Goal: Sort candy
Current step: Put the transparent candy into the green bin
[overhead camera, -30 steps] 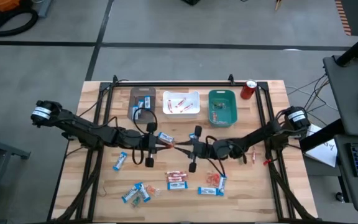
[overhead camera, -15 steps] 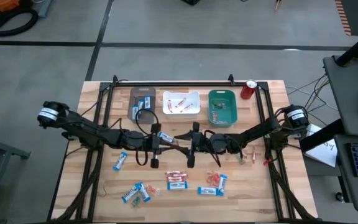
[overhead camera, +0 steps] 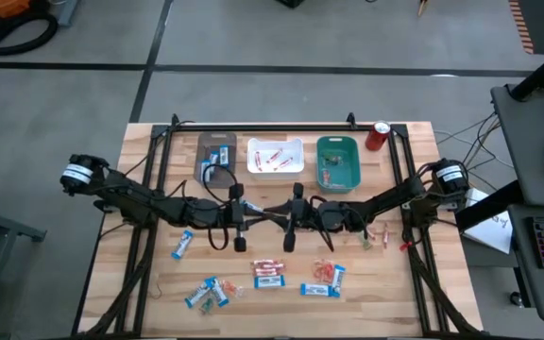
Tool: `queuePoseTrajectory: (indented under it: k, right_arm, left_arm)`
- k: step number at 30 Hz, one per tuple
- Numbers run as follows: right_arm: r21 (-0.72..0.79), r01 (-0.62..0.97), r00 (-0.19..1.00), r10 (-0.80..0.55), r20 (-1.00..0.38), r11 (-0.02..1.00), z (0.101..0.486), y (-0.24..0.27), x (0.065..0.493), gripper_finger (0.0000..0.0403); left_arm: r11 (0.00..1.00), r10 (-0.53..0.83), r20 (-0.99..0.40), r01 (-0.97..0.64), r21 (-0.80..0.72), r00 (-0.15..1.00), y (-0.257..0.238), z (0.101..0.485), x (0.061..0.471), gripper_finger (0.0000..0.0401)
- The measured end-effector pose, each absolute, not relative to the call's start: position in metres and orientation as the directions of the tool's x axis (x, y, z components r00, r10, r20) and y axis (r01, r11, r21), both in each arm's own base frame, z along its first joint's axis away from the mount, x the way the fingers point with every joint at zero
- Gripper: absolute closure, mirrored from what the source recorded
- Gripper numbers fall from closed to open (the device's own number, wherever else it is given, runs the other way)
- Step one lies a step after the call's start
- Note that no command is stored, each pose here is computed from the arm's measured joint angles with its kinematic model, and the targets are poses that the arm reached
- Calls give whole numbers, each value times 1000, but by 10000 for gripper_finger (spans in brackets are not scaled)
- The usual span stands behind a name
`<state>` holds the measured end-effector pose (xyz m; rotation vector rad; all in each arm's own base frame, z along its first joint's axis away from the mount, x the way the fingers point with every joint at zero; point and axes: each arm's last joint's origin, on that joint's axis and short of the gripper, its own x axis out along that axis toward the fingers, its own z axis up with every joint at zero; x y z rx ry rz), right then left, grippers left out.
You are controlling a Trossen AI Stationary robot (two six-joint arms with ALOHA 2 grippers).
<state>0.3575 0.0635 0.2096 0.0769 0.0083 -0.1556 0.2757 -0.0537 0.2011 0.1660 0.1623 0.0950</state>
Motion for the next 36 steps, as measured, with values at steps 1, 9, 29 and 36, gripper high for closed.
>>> queuePoseTrajectory:
  k: [1, 9, 29, 36]
  right_arm:
    - [67, 155, 988, -155, -14, 986, 210, 64, 358, 377]
    - [47, 158, 987, -157, -18, 986, 210, 63, 357, 390]
    - [-137, 761, 518, -721, -460, 635, 228, -33, 288, 390]
    - [-139, 920, 210, -761, -614, 366, 214, -74, 248, 390]
  left_arm:
    - [983, 107, -152, -81, 167, 983, -54, 201, 276, 394]
    - [984, 110, -149, -86, 156, 983, -54, 202, 276, 353]
    - [952, 297, -311, -306, 23, 903, -43, 193, 264, 274]
    - [950, 210, -552, -302, -80, 807, -35, 193, 245, 302]
